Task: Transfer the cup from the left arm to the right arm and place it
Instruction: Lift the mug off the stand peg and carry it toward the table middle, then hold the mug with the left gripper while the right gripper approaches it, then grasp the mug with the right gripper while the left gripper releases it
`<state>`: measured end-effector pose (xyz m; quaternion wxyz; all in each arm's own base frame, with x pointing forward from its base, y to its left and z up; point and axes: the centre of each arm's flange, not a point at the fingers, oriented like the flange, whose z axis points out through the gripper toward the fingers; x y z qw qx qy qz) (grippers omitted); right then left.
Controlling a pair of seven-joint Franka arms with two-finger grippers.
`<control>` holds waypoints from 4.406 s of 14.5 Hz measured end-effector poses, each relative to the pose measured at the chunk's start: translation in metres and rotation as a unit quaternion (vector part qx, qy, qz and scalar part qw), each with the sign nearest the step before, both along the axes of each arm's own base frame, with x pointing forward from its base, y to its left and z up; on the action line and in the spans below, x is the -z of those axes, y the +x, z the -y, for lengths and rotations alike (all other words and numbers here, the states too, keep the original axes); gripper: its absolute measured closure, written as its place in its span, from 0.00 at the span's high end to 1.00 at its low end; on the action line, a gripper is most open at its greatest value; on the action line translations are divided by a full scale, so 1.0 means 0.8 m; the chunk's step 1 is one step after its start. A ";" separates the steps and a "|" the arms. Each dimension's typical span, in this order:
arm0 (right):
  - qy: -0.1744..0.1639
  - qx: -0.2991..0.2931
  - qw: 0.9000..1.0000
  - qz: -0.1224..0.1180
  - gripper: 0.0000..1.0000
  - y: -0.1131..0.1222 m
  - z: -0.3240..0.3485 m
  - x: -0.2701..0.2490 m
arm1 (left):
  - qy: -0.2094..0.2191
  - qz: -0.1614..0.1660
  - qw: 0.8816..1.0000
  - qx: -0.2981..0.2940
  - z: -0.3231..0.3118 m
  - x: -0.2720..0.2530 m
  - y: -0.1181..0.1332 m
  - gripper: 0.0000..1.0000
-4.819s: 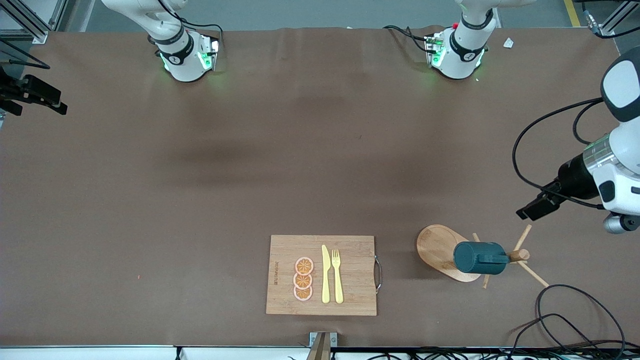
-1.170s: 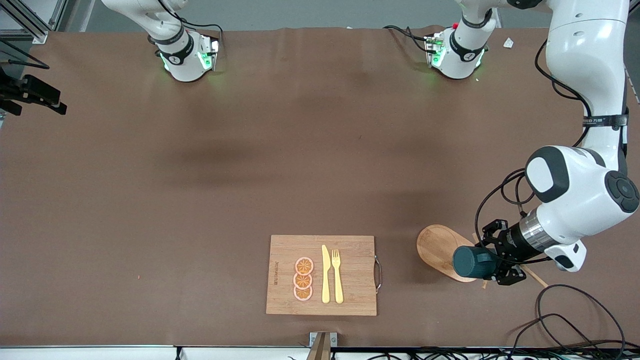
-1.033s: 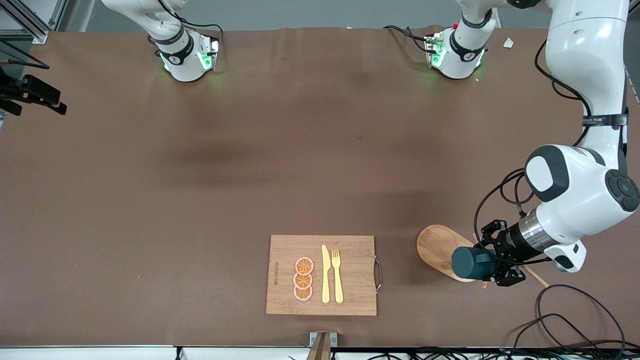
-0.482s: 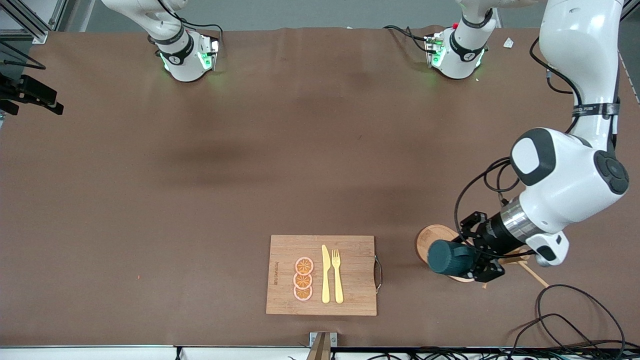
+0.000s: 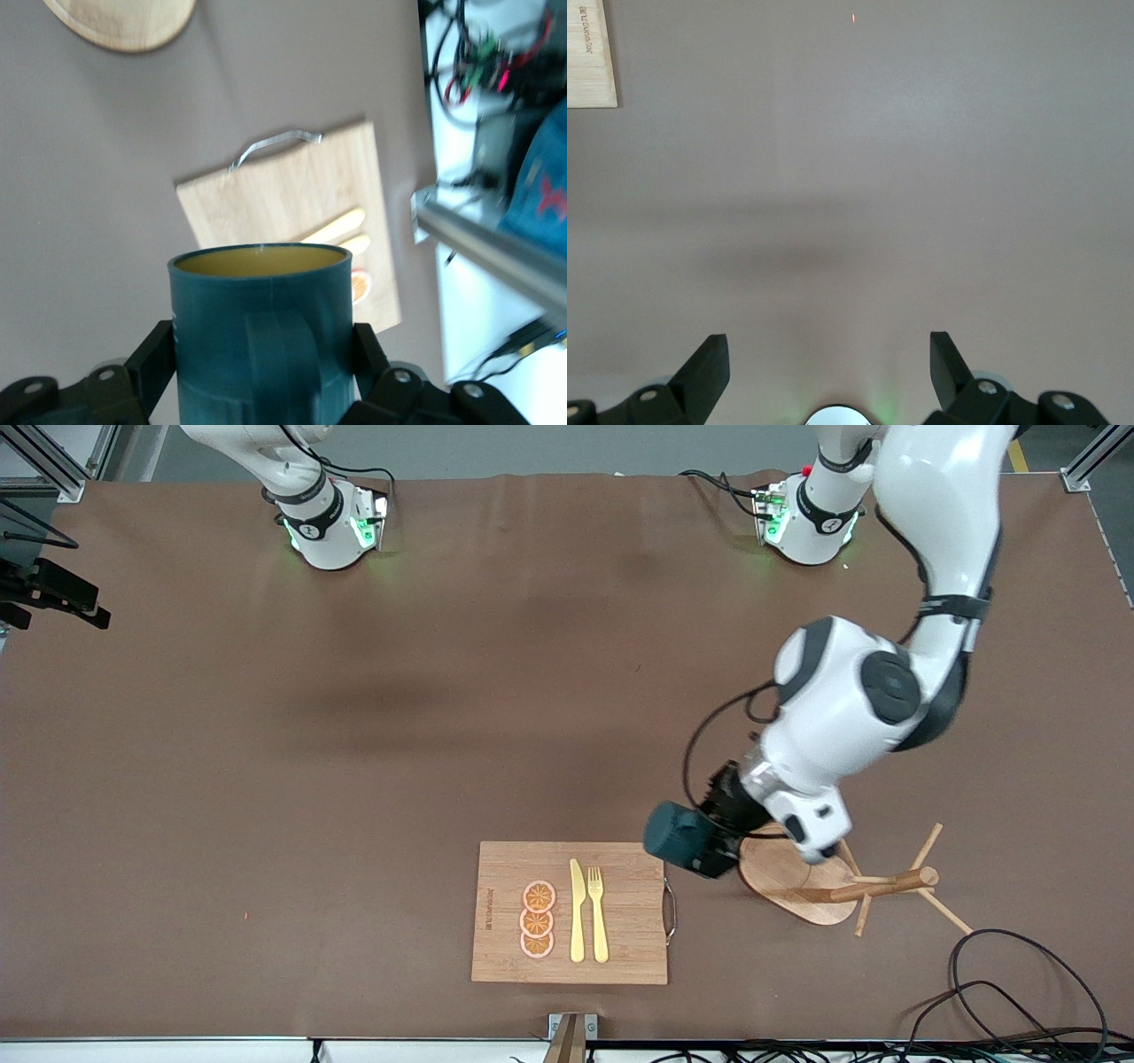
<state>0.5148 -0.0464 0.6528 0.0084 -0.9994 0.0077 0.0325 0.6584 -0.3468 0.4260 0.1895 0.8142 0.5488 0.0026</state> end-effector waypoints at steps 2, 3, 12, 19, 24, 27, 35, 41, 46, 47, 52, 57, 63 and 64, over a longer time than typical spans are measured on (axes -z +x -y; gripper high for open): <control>0.000 0.000 1.000 0.000 1.00 0.000 0.000 0.000 | 0.047 0.020 0.997 0.052 0.055 0.017 -0.030 0.85; 0.000 0.000 1.000 0.000 1.00 0.000 0.000 0.000 | 0.074 0.032 0.994 0.076 0.082 0.026 -0.047 0.85; 0.000 0.000 1.000 0.004 1.00 0.000 0.000 -0.004 | 0.230 0.158 0.932 0.231 0.263 0.094 -0.184 0.85; -0.001 0.002 1.000 -0.026 1.00 0.031 0.002 0.043 | 0.352 0.269 0.840 0.313 0.328 0.170 -0.254 0.85; -0.002 0.016 0.999 -0.044 1.00 0.053 0.023 0.082 | 0.395 0.398 0.766 0.314 0.363 0.206 -0.301 0.85; -0.002 0.027 0.998 -0.063 1.00 0.069 0.040 0.117 | 0.396 0.480 0.719 0.309 0.370 0.241 -0.311 0.85; 0.003 0.026 0.998 -0.063 1.00 0.071 0.036 0.120 | 0.408 0.573 0.617 0.353 0.376 0.343 -0.345 0.85; 0.036 0.051 0.996 -0.057 1.00 0.082 -0.003 0.147 | 0.416 0.623 0.576 0.326 0.377 0.426 -0.394 0.85; 0.024 0.083 0.995 -0.055 1.00 0.089 -0.096 0.196 | 0.420 0.633 0.564 0.322 0.378 0.455 -0.420 0.98; 0.031 0.086 0.994 -0.054 1.00 0.090 -0.116 0.211 | 0.423 0.637 0.561 0.317 0.380 0.453 -0.423 1.00; 0.068 0.103 0.990 -0.075 1.00 0.083 -0.147 0.283 | 0.409 0.629 0.593 0.293 0.407 0.430 -0.474 1.00; 0.081 0.099 0.989 -0.072 1.00 0.068 -0.179 0.330 | 0.423 0.587 0.658 0.209 0.427 0.371 -0.531 1.00; 0.098 0.103 0.989 -0.029 1.00 0.041 -0.244 0.389 | 0.403 0.507 0.744 0.163 0.447 0.273 -0.574 1.00; 0.096 0.107 0.989 -0.021 1.00 0.033 -0.260 0.397 | 0.404 0.486 0.759 0.157 0.447 0.250 -0.580 1.00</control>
